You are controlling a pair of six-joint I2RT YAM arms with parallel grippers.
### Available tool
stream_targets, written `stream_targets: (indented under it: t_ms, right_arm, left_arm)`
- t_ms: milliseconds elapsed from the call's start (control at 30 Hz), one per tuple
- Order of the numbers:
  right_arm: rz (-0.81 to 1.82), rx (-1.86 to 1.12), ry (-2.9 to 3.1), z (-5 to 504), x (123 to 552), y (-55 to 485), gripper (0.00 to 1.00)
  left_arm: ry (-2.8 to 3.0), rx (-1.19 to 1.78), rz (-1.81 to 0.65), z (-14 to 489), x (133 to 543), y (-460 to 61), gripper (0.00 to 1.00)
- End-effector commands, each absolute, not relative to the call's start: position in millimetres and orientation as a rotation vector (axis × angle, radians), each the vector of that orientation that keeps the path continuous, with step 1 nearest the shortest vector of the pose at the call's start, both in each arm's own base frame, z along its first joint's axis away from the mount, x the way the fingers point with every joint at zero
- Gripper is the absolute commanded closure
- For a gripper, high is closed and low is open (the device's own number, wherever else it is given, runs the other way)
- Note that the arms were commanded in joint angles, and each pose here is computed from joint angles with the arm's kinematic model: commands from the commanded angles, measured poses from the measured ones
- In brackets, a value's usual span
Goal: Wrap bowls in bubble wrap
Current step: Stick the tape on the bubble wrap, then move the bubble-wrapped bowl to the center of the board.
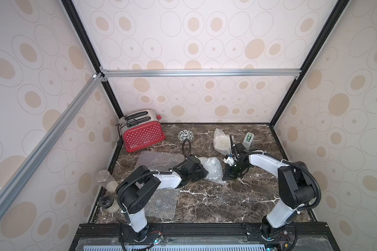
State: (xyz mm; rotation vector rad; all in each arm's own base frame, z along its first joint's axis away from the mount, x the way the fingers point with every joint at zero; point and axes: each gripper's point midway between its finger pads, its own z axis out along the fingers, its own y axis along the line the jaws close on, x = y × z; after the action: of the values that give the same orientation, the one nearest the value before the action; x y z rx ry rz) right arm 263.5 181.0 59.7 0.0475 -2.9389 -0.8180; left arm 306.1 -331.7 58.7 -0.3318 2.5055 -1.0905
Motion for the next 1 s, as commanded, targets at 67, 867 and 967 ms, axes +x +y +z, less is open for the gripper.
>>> stream_targets:
  t_ms: [67, 867, 967]
  right_arm:
    - [-0.824, 0.049, -2.967, 78.3, 264.1, 175.1, 0.91]
    - [-0.735, -0.032, -3.140, 101.0, 258.5, 131.1, 0.91]
    - [-0.726, -0.056, -3.153, 100.6, 259.1, 126.4, 0.91]
  left_arm:
    - [2.393, -0.336, -1.204, 93.1, 326.2, -338.3, 0.79]
    - [2.798, -0.038, -1.011, 102.2, 399.0, -331.0, 0.75]
    - [2.795, -0.072, -1.099, 99.8, 397.0, -340.8, 0.74]
